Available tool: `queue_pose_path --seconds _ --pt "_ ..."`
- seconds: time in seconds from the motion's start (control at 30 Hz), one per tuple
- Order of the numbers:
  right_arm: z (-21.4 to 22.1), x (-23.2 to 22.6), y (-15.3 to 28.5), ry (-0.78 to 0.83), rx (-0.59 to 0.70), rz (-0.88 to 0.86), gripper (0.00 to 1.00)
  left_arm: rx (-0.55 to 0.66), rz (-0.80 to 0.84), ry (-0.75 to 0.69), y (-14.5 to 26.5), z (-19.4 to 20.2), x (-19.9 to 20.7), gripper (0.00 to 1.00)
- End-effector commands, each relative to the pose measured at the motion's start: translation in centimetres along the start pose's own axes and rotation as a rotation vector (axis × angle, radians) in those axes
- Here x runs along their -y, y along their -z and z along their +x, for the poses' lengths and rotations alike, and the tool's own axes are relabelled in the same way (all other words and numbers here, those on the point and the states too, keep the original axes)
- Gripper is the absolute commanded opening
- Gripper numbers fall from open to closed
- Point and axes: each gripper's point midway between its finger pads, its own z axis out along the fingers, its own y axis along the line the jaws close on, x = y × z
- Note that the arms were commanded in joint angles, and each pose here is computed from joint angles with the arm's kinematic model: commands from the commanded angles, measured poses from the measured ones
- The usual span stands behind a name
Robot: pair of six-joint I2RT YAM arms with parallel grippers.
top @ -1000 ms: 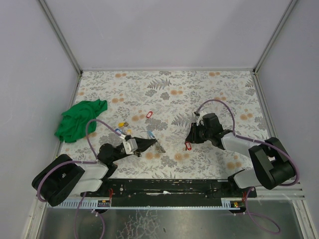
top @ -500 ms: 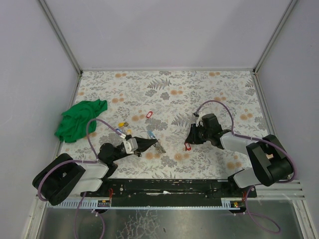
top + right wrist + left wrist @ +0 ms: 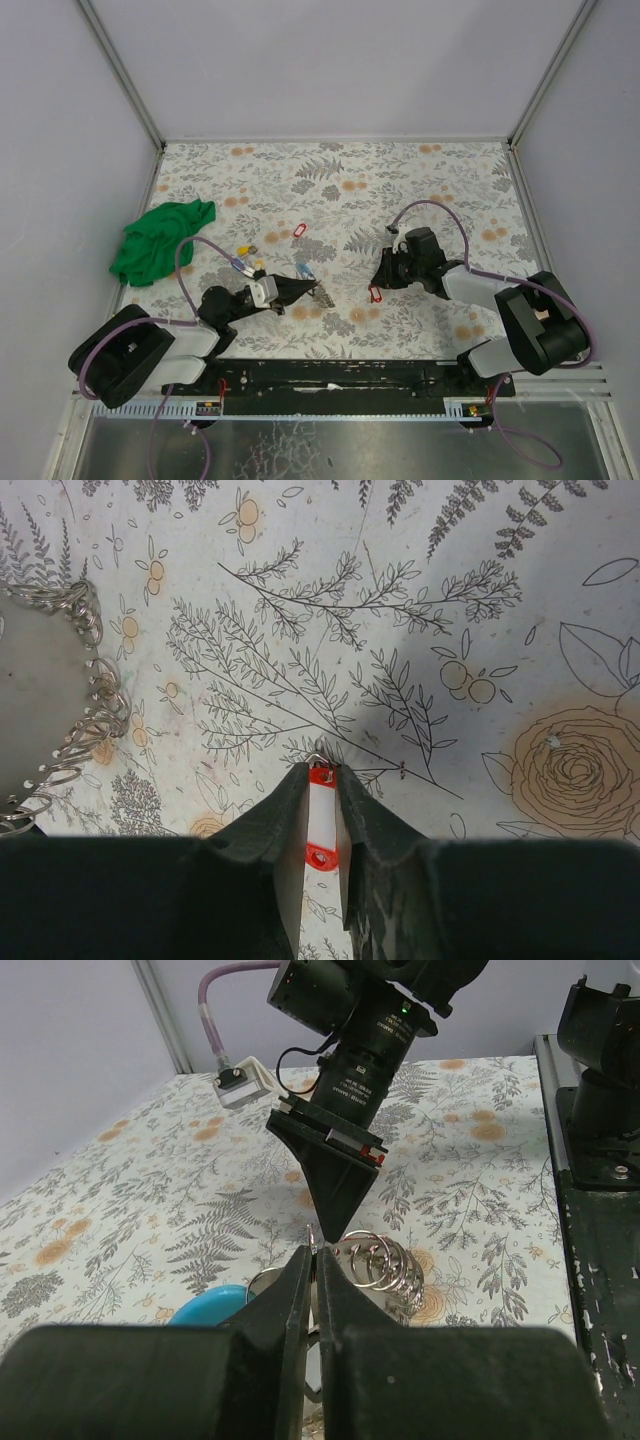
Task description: Put the keys on the keyring
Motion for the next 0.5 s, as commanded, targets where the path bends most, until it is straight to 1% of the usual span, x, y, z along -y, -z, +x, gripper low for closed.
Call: queue_pose_path --seconds 0.0,0.47 --pt "-2.41 -1.30 0.66 0.055 0.066 -0.046 0.23 0.074 -0.005 -0.044 -0.63 -2.06 -0.68 0.00" --pt "-1.88 -1.09 0.00 0.033 0.026 -0.045 0.23 0.073 -0.001 -0.039 -0.70 -2.01 -0.65 0.00"
